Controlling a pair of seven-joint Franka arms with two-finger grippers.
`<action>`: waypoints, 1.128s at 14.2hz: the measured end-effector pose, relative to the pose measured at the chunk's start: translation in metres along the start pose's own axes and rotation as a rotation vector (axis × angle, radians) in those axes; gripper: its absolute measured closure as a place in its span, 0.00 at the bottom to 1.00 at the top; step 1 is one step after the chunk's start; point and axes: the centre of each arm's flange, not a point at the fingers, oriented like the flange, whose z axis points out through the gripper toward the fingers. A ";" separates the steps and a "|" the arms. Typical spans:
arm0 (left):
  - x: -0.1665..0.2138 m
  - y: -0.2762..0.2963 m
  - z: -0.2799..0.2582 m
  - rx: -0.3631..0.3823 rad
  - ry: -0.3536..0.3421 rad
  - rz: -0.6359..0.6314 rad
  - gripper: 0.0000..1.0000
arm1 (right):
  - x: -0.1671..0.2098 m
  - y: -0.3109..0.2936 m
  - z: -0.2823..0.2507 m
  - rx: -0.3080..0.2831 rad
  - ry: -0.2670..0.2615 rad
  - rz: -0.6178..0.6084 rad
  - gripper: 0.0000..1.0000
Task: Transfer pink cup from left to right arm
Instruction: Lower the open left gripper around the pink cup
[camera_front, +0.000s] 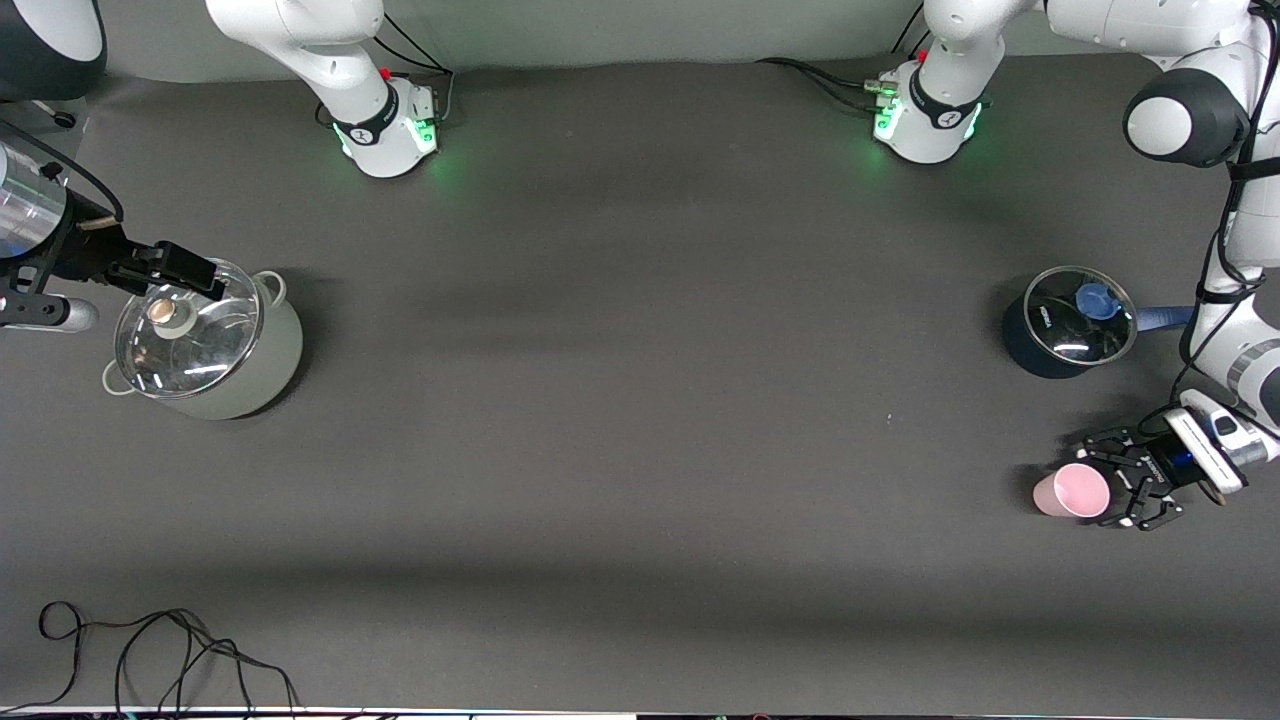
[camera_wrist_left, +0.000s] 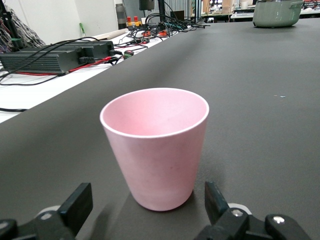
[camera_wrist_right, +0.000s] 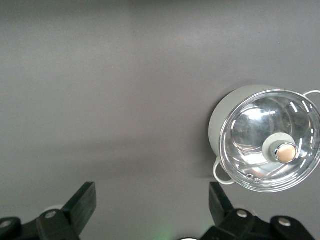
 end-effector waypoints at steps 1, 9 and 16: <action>-0.001 0.002 0.003 -0.005 0.002 -0.005 0.00 | 0.000 0.000 0.000 0.000 0.000 0.000 0.00; 0.001 0.007 0.023 -0.031 0.012 -0.019 0.00 | 0.000 0.000 0.000 0.000 0.000 0.000 0.00; 0.000 0.008 0.025 -0.031 0.012 -0.041 0.35 | 0.000 0.000 0.000 0.000 0.000 0.000 0.00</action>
